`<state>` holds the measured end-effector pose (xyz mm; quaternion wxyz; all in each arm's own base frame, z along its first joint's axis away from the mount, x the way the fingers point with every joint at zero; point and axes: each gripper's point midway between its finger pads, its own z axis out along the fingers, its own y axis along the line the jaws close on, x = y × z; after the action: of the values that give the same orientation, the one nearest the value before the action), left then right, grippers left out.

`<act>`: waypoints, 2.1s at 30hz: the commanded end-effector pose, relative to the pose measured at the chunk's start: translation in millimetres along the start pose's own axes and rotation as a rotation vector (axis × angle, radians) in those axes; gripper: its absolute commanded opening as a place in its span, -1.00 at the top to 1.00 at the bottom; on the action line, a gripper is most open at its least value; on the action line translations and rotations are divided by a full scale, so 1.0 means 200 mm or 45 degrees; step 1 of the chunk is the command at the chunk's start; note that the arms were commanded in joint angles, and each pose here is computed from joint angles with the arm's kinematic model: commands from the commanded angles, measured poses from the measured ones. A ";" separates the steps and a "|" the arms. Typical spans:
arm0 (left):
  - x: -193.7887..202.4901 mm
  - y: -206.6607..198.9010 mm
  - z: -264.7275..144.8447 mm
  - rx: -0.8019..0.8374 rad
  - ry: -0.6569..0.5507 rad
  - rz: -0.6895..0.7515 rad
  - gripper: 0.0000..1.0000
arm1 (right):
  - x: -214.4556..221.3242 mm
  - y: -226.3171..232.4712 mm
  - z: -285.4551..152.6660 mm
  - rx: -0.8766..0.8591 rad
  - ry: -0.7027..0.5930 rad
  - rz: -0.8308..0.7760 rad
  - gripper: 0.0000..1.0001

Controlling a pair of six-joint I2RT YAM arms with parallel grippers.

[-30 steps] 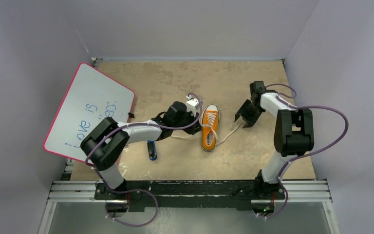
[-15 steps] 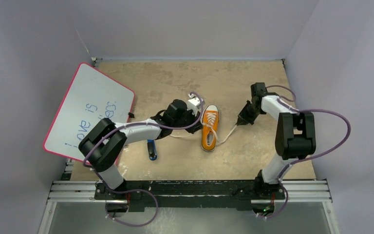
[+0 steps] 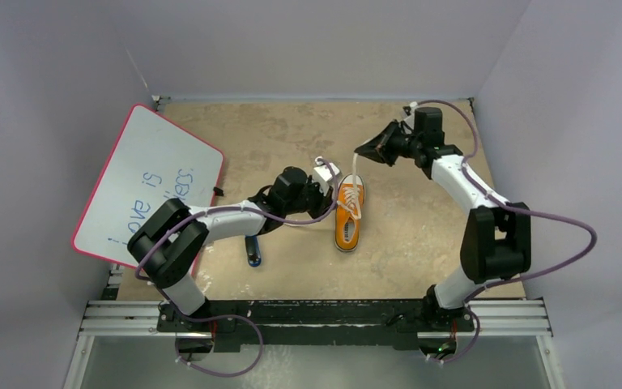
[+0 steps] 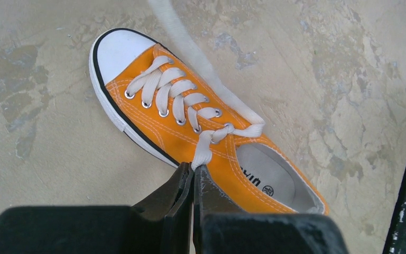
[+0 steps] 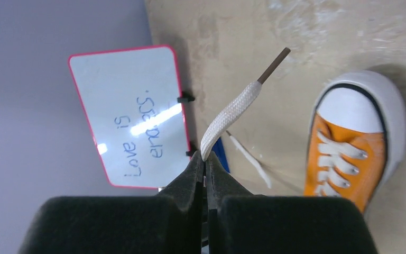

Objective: Tie the shoes

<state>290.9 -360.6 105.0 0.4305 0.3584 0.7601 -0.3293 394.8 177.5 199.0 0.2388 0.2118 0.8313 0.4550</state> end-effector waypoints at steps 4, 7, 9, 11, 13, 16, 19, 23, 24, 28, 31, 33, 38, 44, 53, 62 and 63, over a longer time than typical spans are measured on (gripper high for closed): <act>-0.13 -0.01 0.00 0.001 -0.199 0.155 1.00 | 0.15 0.39 0.11 -0.250 0.174 -0.111 1.00; -0.12 -0.04 0.01 0.037 -0.243 0.224 1.00 | 0.28 0.30 0.21 -0.149 0.373 -0.123 1.00; -0.13 -0.07 0.02 0.059 -0.255 0.282 1.00 | 0.41 0.18 0.26 -0.052 0.549 -0.105 1.00; -0.14 -0.08 0.03 0.076 -0.265 0.305 1.00 | 0.53 0.09 0.28 0.040 0.712 -0.110 1.00; -0.13 -0.10 0.04 0.099 -0.276 0.315 1.00 | 0.58 0.08 0.31 0.044 0.758 -0.179 1.00; -0.12 -0.12 0.06 0.138 -0.284 0.358 1.00 | 0.71 0.08 0.34 -0.031 0.906 -0.136 1.00; -0.08 -0.12 0.05 0.147 -0.262 0.395 1.00 | 0.80 0.02 0.34 0.052 1.022 -0.140 1.00; -0.04 -0.14 0.03 0.180 -0.256 0.423 1.00 | 0.97 -0.03 0.30 0.100 1.195 -0.191 1.00; -0.03 -0.14 0.03 0.180 -0.255 0.425 1.00 | 1.02 -0.04 0.29 0.109 1.238 -0.197 1.00; -0.02 -0.16 0.03 0.212 -0.262 0.429 1.00 | 1.12 -0.10 0.25 0.152 1.301 -0.193 0.93; 0.00 -0.18 0.03 0.229 -0.255 0.427 1.00 | 1.13 -0.12 0.24 0.167 1.312 -0.201 0.71; 0.01 -0.17 0.02 0.225 -0.258 0.424 1.00 | 1.13 -0.12 0.23 0.163 1.329 -0.206 0.51; 0.00 -0.16 0.01 0.201 -0.248 0.410 1.00 | 1.05 0.02 0.22 0.110 1.215 -0.255 -0.09; -0.01 -0.17 0.02 0.191 -0.242 0.302 1.00 | 0.83 0.07 0.16 0.092 1.005 -0.284 -0.27; -0.06 -0.15 0.05 0.135 -0.212 -0.025 1.00 | 0.40 -0.12 -0.14 0.221 0.520 -0.319 -0.43; -0.06 -0.20 0.10 0.229 -0.088 -0.200 1.00 | 0.27 -0.28 -0.36 0.378 0.156 -0.750 -0.47; -0.06 -0.19 0.10 0.225 -0.080 -0.207 1.00 | 0.26 -0.28 -0.38 0.379 0.123 -0.785 -0.48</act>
<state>269.6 -395.1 101.3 0.4131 0.3398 0.7365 -0.4140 284.6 148.5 152.8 0.1642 0.0213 0.9399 0.2988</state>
